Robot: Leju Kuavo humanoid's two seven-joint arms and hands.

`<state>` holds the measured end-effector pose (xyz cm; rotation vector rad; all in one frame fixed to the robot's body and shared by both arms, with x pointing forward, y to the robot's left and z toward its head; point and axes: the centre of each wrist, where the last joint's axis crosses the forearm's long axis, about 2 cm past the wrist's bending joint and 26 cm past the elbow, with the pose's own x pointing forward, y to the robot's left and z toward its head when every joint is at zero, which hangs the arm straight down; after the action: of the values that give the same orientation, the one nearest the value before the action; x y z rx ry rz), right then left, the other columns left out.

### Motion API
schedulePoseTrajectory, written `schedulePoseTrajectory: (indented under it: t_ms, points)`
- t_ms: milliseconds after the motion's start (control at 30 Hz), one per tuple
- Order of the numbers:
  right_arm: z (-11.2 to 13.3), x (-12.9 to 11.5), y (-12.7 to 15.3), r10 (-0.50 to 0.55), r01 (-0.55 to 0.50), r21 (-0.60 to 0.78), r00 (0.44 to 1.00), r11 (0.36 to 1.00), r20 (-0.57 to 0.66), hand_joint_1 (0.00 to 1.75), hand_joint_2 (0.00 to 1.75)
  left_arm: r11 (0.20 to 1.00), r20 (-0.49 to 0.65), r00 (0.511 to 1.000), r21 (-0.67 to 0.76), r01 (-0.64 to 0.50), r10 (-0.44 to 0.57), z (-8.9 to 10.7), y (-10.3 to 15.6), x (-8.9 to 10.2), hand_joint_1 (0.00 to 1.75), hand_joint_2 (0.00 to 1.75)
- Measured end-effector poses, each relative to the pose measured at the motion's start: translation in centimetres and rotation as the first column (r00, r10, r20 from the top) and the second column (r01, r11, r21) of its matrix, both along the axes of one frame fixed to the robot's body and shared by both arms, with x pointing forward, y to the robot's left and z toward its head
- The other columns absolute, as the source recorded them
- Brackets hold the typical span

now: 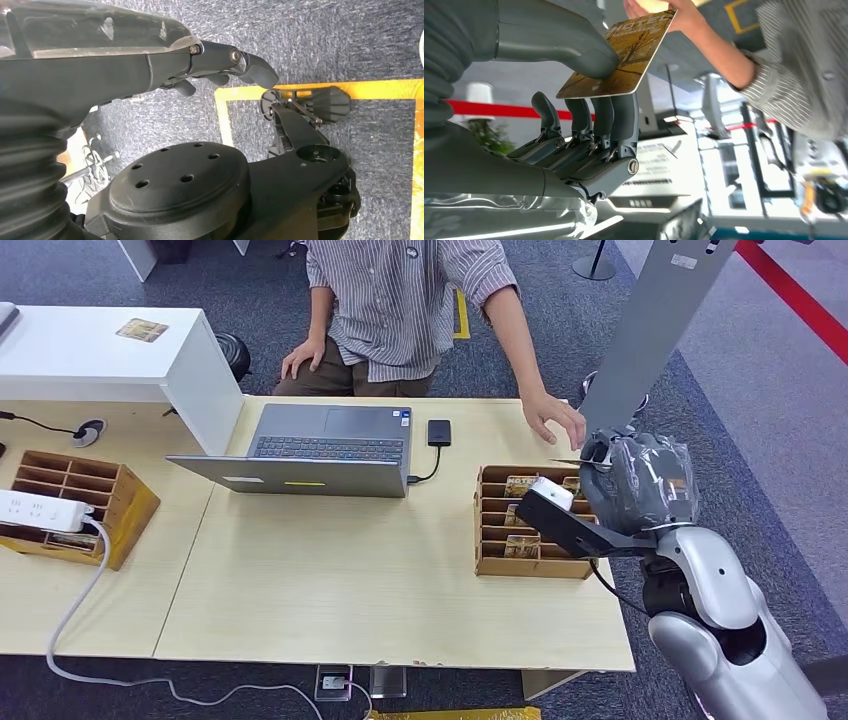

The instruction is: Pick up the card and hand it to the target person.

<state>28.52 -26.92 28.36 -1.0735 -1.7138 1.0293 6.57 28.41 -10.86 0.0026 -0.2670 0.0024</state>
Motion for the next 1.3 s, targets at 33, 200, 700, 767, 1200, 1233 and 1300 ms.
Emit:
schedulePoseTrajectory:
  t_ms: [33,200,700,767,1200,1233,1300]
  points:
    - [0.0,0.0,0.0,-0.001,0.001,-0.001,1.000,1.000,0.001,1.33,1.75,1.000,0.000,1.000,0.000,0.000,0.000,0.0,0.0,0.0,0.00,1.75]
    - [0.1,0.0,-0.1,-0.002,0.002,-0.004,1.000,1.000,0.009,1.33,1.75,1.000,0.001,1.000,-0.001,0.002,-0.002,0.0,0.0,0.0,0.00,1.75]
    - [-9.5,6.4,2.1,-0.103,0.073,0.143,0.970,0.987,0.218,1.33,1.75,1.000,-0.003,1.000,0.009,0.022,-0.022,0.1,-0.5,0.8,0.00,1.75]
    - [-9.5,6.3,1.9,-0.109,0.079,0.141,0.970,0.987,0.219,1.33,1.75,1.000,-0.004,1.000,0.009,0.023,-0.023,0.1,-0.5,0.7,0.00,1.75]
    - [-9.7,6.2,2.4,-0.118,0.090,0.137,0.969,0.987,0.215,0.33,1.75,1.000,-0.001,1.000,-0.001,0.014,-0.014,0.0,-0.4,0.1,0.00,1.75]
    - [-9.7,6.2,2.4,-0.118,0.089,0.140,0.970,0.986,0.213,0.00,1.75,1.000,-0.002,1.000,0.000,0.017,-0.017,0.0,-0.4,0.0,0.00,1.75]
    - [-9.6,6.2,2.4,-0.118,0.086,0.155,0.970,0.984,0.212,0.00,1.75,1.000,0.003,1.000,0.001,0.008,-0.008,0.0,-0.4,-0.1,0.00,0.87]
